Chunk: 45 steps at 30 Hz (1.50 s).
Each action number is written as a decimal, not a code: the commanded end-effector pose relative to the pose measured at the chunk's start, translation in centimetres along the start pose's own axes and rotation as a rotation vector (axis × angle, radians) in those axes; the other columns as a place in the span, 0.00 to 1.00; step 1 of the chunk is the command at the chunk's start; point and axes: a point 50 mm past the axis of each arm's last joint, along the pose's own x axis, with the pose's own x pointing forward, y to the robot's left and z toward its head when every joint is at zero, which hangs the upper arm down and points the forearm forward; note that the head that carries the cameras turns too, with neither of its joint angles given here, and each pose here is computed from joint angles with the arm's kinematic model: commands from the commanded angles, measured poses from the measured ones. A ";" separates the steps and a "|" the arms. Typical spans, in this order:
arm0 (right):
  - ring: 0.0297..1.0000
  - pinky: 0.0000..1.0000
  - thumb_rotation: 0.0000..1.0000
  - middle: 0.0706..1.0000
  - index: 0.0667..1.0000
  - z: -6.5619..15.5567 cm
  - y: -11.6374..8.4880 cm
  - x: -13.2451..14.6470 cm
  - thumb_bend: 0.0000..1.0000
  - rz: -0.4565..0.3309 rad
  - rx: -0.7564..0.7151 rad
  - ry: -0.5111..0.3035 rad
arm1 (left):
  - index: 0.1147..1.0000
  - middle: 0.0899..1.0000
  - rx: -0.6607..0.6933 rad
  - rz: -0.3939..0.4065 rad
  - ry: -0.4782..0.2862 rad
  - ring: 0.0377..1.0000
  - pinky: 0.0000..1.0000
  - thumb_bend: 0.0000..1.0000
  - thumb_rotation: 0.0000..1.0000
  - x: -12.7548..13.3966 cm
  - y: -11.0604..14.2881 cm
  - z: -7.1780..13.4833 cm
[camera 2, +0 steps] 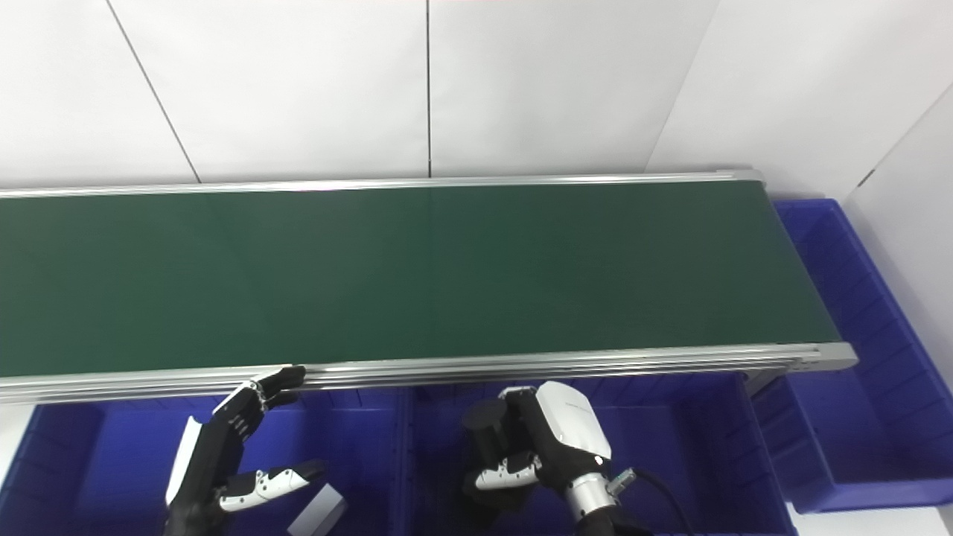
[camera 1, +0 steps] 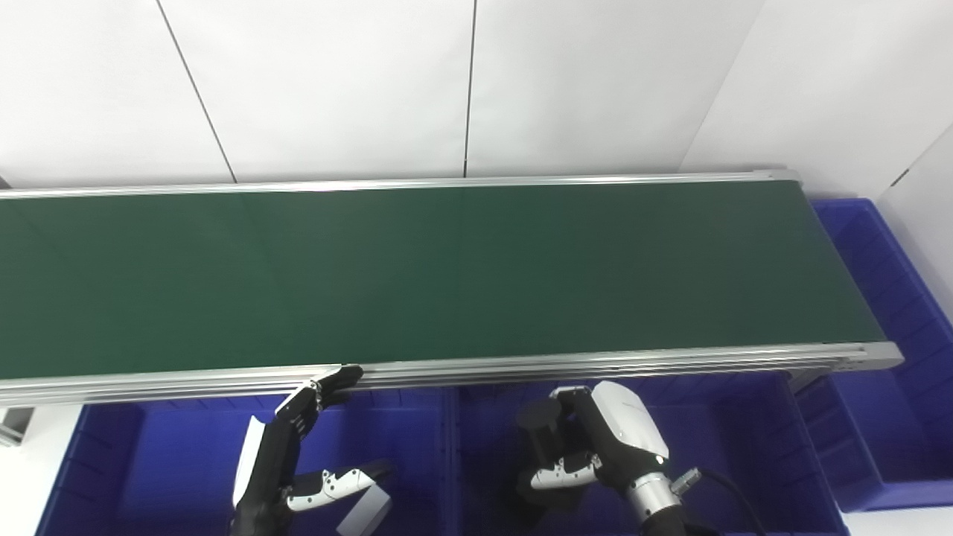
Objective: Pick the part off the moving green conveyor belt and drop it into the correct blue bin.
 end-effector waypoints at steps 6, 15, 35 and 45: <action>0.90 0.90 0.42 0.87 0.81 1.0 -1.2 -1.4 0.80 -0.052 -0.007 -0.012 | 0.68 0.76 -0.018 0.000 -0.073 0.77 0.74 0.81 0.30 0.5 0.0 1.4; 0.97 0.87 0.45 0.99 0.99 1.8 -0.7 -3.7 0.91 -0.161 0.069 -0.083 | 0.68 0.76 -0.017 0.000 -0.075 0.77 0.74 0.81 0.30 0.5 0.1 1.5; 0.94 0.85 0.46 0.97 1.00 3.1 2.0 -4.9 0.92 -0.160 0.496 -0.369 | 0.69 0.77 -0.018 -0.015 -0.061 0.77 0.74 0.81 0.31 0.3 0.1 1.2; 0.94 0.91 0.44 0.93 0.99 2.0 1.8 -4.7 0.94 -0.101 0.618 -0.388 | 0.69 0.77 -0.002 -0.022 -0.059 0.78 0.74 0.82 0.32 0.2 -0.4 1.0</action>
